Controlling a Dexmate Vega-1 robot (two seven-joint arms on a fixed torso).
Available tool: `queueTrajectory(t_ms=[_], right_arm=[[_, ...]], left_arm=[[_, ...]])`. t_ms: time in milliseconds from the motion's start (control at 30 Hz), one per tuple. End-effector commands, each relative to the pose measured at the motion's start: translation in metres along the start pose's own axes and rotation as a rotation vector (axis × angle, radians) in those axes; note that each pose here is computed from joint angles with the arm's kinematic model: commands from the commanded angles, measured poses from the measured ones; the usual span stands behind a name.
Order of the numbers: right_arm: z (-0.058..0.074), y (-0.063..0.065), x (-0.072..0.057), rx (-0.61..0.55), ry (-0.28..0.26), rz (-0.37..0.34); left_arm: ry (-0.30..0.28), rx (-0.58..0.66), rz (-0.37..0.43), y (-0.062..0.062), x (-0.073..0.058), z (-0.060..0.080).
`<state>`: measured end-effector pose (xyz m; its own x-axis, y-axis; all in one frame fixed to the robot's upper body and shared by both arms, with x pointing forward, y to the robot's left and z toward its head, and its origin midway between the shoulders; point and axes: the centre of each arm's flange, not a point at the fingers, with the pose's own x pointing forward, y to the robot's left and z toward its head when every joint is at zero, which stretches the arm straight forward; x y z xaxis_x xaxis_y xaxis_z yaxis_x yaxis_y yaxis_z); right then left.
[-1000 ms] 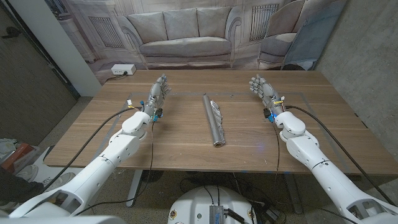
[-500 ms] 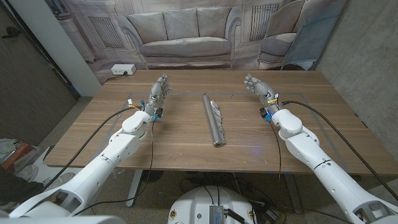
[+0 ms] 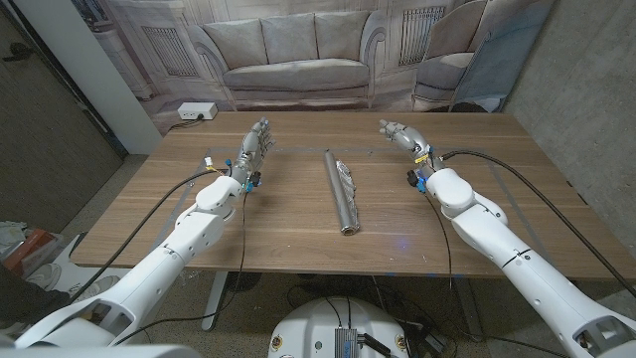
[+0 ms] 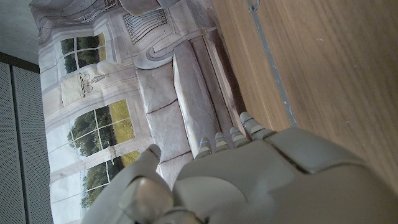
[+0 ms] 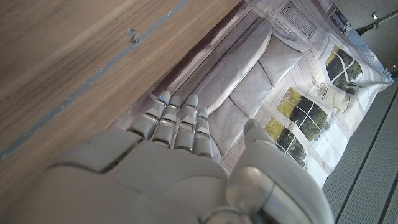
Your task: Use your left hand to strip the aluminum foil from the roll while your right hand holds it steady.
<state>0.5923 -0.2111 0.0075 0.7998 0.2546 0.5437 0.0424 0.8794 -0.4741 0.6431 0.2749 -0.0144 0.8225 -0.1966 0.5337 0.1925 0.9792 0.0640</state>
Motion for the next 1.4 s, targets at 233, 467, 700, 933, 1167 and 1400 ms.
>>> queueTrajectory(t_ms=[233, 467, 700, 933, 1167, 1400], right_arm=[[0.03, 0.023, -0.002, -0.24, 0.06, -0.015], [0.037, 0.033, -0.004, -0.311, 0.088, -0.041], [0.044, 0.046, -0.006, -0.395, 0.137, -0.049], [0.051, 0.06, -0.009, -0.492, 0.183, -0.09], [0.055, 0.069, -0.011, -0.557, 0.21, -0.109], [0.059, 0.082, -0.012, -0.665, 0.241, -0.144]], left_arm=[[0.001, 0.002, -0.008, -0.002, 0.009, 0.0], [0.006, -0.001, -0.013, -0.003, 0.009, -0.001], [0.005, -0.001, -0.016, -0.004, 0.009, -0.001], [0.005, -0.008, -0.019, -0.005, 0.008, -0.002], [0.007, -0.002, -0.017, -0.004, 0.005, -0.002], [0.005, -0.007, -0.016, -0.005, 0.005, -0.002]])
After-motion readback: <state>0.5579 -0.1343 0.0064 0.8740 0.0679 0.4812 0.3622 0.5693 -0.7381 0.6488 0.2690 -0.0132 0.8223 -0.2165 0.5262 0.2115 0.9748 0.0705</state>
